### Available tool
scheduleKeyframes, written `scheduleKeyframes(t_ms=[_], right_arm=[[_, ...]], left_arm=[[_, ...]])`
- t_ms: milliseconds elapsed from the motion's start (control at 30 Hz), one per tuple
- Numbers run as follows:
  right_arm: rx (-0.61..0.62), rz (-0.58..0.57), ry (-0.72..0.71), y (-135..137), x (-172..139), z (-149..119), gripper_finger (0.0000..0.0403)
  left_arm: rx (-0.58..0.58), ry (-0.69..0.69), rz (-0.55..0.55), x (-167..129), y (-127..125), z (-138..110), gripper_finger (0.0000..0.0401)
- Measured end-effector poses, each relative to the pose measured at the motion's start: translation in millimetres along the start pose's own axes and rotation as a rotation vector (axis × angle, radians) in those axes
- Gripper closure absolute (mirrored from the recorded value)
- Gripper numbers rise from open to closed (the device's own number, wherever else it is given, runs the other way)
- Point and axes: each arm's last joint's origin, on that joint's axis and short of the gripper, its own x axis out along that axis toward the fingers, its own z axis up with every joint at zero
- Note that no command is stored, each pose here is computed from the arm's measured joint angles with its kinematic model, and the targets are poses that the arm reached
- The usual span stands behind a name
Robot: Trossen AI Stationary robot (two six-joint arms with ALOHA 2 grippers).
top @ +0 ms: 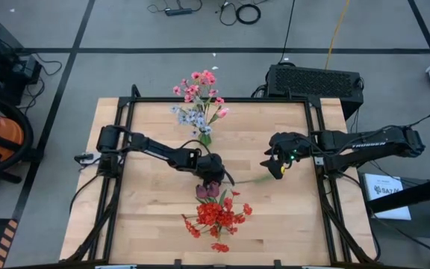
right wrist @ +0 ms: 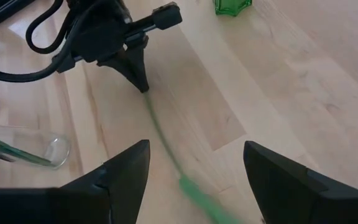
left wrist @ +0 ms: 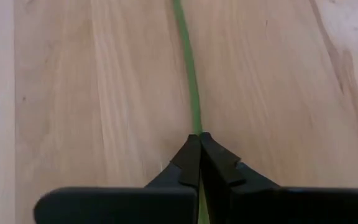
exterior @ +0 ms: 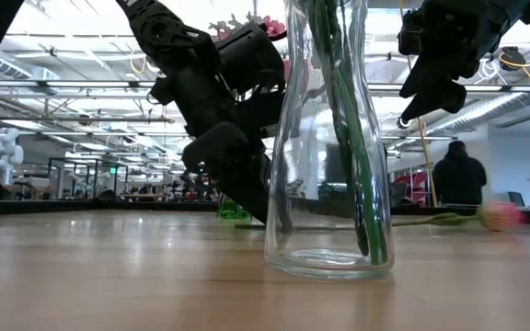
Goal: Sort flowers into vase by color
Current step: Put the pink tulip into the green vase
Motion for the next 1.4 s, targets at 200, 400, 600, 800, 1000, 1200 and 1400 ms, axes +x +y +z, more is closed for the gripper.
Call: scheduleKeyframes(t_ms=[200, 400, 600, 800, 1000, 1200, 1400], right_arm=[[-0.009, 0.0, -0.004, 0, 0, 0, 0.0151], [-0.026, 0.003, -0.009, 0, 0, 1, 0.0151], [-0.039, 0.004, -0.012, 1, 0, 1, 0.0151], [-0.051, 0.016, -0.037, 2, 0, 3, 0.0151], [-0.072, 0.023, -0.056, 3, 0, 5, 0.0151], [-0.073, 0.002, -0.071, 2, 0, 6, 0.0151], [-0.072, 0.002, -0.075, 2, 0, 6, 0.0151]], left_arm=[[-0.108, 0.081, -0.05, -7, -4, -6, 0.0398], [-0.123, 0.266, -0.081, -34, -18, -19, 0.0399], [-0.128, 0.552, -0.076, -71, -32, -44, 0.04], [-0.152, 0.629, -0.06, -87, -47, -67, 0.0401], [-0.169, 0.566, -0.053, -90, -51, -63, 0.0382], [-0.174, 0.56, -0.049, -93, -50, -62, 0.0349], [-0.176, 0.567, -0.047, -95, -50, -63, 0.0316]])
